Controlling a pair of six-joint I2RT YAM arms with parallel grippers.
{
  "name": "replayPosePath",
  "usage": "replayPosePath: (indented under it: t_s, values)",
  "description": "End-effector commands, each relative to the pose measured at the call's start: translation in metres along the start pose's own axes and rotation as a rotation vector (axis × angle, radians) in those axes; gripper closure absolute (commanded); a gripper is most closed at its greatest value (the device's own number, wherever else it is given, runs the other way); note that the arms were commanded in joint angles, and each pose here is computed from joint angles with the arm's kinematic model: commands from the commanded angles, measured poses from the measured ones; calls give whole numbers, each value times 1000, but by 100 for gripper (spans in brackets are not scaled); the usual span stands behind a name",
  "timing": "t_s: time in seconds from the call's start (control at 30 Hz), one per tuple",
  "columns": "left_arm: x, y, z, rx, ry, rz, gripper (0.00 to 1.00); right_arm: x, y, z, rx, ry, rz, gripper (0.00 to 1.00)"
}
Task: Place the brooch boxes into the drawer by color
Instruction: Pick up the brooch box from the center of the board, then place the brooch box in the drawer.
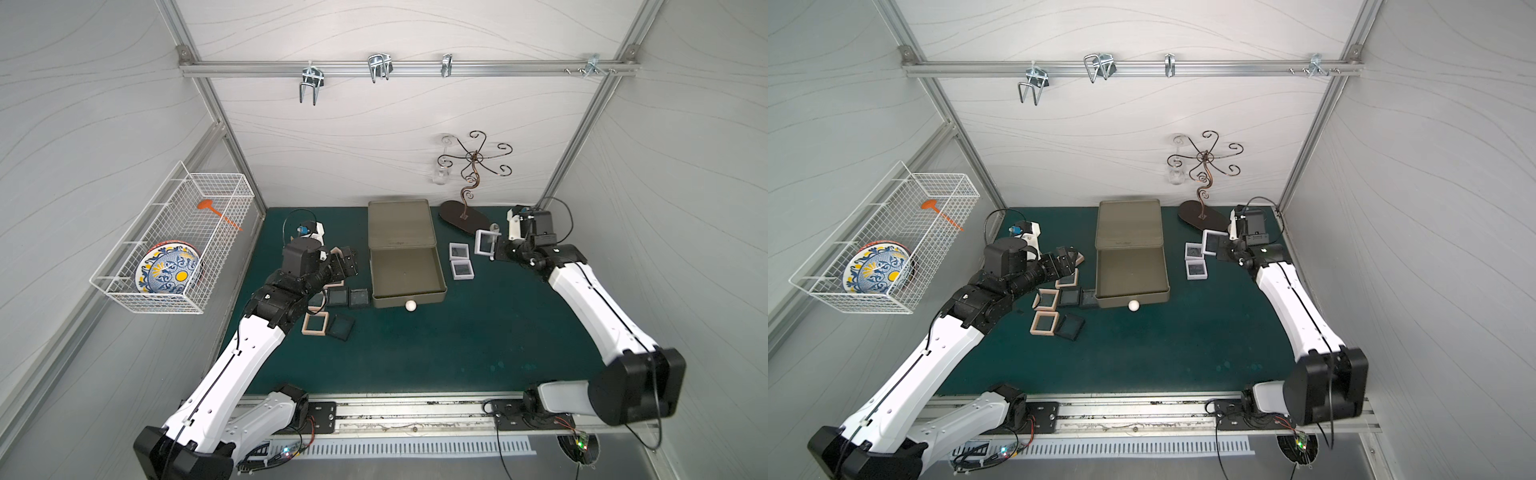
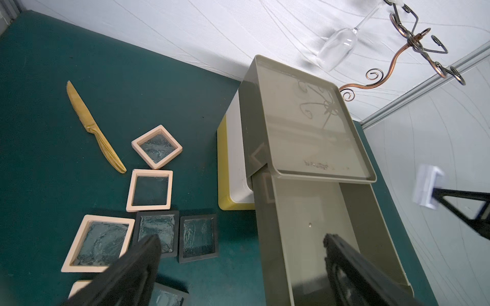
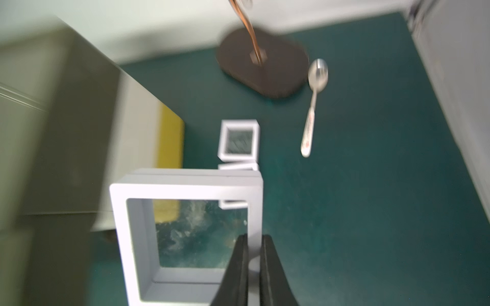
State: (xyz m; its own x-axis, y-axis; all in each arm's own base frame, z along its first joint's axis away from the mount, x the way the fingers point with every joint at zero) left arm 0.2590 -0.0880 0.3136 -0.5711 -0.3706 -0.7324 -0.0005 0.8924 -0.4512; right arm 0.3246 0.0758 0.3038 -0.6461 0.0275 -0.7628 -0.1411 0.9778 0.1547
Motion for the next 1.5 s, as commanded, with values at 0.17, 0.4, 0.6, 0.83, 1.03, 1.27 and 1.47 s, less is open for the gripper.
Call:
replayPosePath:
  t_s: [0.17, 0.4, 0.6, 0.83, 1.03, 1.27, 1.47]
  values:
    - [-11, -5, 8, 55, -13, -6, 0, -14, 107, -35, -336, -30, -166, 98]
    - [-4, 2, 7, 26, -6, 3, 0, 9, 183, -15, -453, 92, -218, 98]
    - [-5, 0, 5, 33, -8, 6, 0, 29, 228, -1, -453, 177, -215, 99]
    - [-4, 3, 0, 23, -22, 10, 0, 49, 245, 23, -384, 264, -234, 98]
    - [-4, 4, 0, 21, -27, 11, 0, 54, 245, 45, -294, 289, -249, 99]
    - [-3, 4, -1, 19, -29, 13, 0, 60, 247, 64, -267, 316, -250, 96]
    - [-2, 5, -1, 14, -27, 15, 0, 62, 251, 79, -257, 328, -240, 94]
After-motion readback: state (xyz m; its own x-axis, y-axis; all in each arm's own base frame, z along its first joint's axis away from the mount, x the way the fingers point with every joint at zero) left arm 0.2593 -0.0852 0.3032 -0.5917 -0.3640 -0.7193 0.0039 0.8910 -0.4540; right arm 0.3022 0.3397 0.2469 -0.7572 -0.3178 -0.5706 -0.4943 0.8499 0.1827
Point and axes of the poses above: each gripper's point midway between its finger pads, its own z axis out along the fingers, its own y axis along the line the jaws close on, x = y × z, the point moved 7 cm from there along -z, back along the fingers, and after that the axes turned 3 degrees about -z, right-handed, at the moved point
